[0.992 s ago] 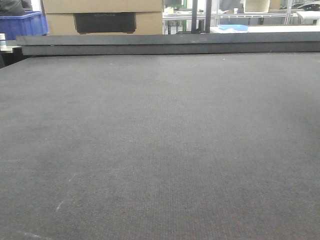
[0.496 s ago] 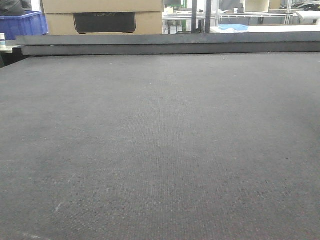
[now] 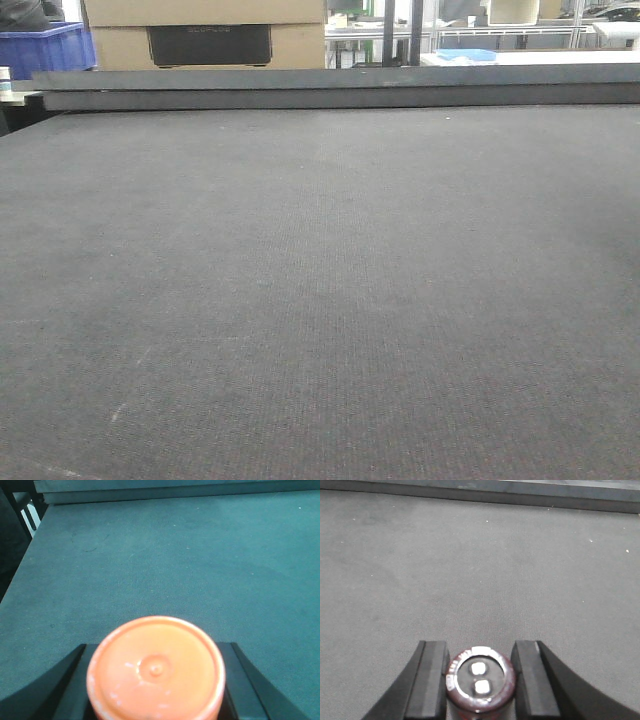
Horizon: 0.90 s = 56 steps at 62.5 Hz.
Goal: Place cylindrical capacitor in blue bin on shelf
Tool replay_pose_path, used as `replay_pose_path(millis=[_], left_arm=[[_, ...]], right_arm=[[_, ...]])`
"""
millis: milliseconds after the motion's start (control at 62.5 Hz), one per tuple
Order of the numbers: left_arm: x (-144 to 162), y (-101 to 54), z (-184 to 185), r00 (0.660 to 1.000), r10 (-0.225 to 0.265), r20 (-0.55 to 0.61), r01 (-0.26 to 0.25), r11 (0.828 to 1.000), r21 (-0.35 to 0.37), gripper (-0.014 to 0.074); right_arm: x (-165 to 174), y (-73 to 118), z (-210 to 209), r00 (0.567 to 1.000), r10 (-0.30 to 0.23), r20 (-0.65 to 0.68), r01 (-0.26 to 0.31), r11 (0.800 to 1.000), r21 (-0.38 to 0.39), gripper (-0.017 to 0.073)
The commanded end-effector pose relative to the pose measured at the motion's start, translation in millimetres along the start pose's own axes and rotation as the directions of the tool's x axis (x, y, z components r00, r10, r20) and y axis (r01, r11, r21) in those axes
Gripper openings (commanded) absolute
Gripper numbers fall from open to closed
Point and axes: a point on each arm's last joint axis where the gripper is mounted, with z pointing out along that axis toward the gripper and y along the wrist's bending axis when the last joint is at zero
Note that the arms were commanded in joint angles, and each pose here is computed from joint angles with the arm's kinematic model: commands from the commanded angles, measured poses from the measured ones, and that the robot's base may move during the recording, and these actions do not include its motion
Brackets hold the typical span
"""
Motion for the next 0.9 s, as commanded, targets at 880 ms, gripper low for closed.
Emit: replay_pose_path(millis=[880], left_arm=[[-2.5,-0.8,-2.2,0.999,0.000,0.032,0.000,1.000,0.004,-0.0111]], right_arm=[[-1.9,-1.1,-1.4,0.999,-0.007,0.032,0.007,1.000,0.012,-0.0162]])
